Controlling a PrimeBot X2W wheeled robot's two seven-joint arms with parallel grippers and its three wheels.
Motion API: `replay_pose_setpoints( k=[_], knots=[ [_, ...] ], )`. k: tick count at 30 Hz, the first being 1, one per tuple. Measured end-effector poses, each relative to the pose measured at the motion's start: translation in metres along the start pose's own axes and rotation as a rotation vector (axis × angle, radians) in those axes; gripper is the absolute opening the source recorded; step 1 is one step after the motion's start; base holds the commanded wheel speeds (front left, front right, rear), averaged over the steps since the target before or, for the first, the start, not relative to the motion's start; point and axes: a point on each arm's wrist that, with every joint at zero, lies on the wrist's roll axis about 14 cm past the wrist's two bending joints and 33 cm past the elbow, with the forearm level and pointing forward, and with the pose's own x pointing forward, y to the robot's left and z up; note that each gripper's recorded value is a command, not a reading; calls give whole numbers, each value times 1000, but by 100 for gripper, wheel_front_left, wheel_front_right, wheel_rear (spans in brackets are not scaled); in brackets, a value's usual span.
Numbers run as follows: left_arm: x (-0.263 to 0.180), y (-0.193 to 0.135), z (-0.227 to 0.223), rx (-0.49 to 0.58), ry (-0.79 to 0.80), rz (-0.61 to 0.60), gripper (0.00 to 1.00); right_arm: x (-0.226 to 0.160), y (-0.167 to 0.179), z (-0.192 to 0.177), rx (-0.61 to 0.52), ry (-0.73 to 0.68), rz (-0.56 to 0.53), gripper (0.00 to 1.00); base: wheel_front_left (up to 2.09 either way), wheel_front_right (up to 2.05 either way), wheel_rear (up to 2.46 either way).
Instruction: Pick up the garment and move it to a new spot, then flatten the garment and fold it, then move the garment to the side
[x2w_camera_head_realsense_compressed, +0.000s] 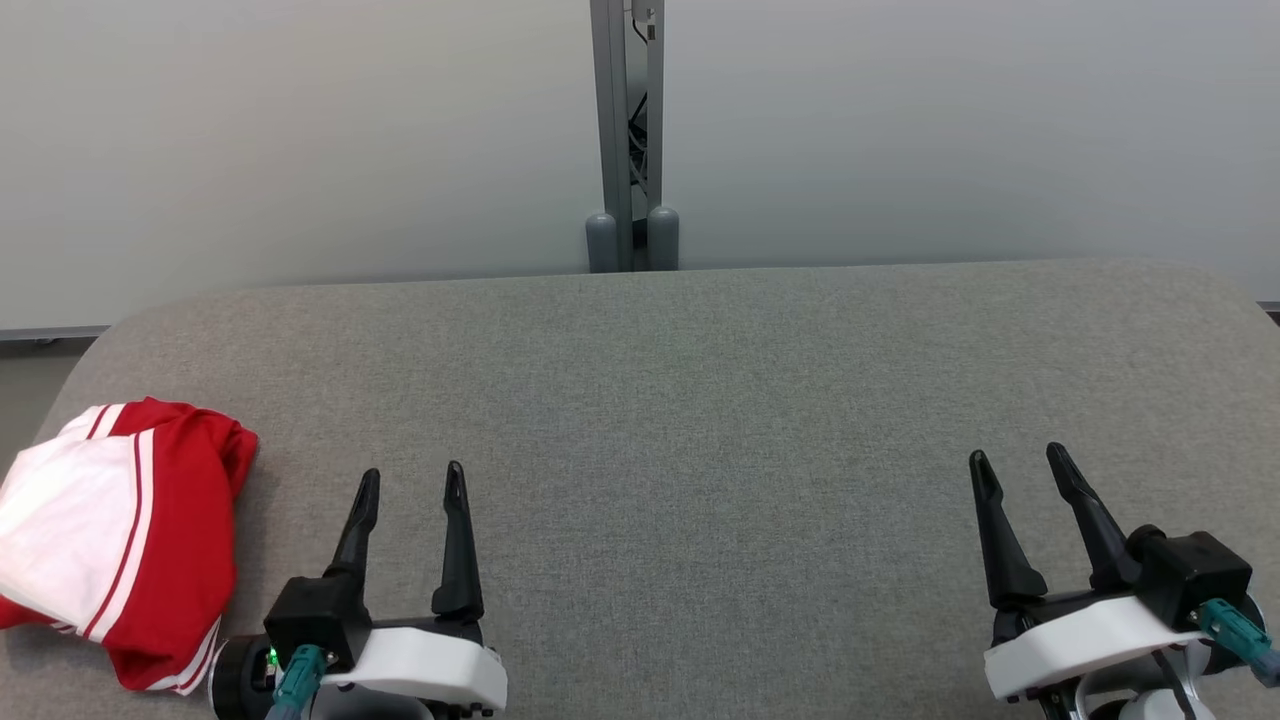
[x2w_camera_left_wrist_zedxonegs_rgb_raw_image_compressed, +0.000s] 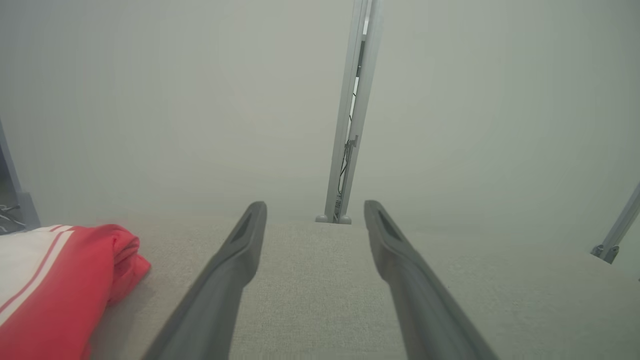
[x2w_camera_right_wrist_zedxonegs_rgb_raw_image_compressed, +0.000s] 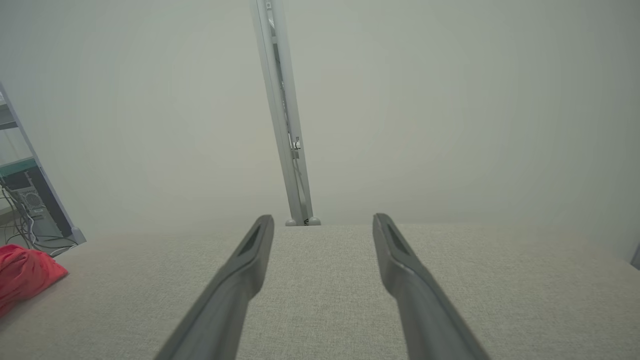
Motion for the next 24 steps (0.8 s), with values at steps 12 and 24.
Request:
replay_pose_setpoints(
  k=[12, 24],
  knots=[
    [-9, -7, -25, 57, 64, -55, 100, -3, 3, -12, -57, 25, 16, 100, 0, 0, 0],
    [-8, -11, -19, 135, 23, -69, 100, -2, 10, -8, -135, 3, 50, 100, 0, 0, 0]
  ],
)
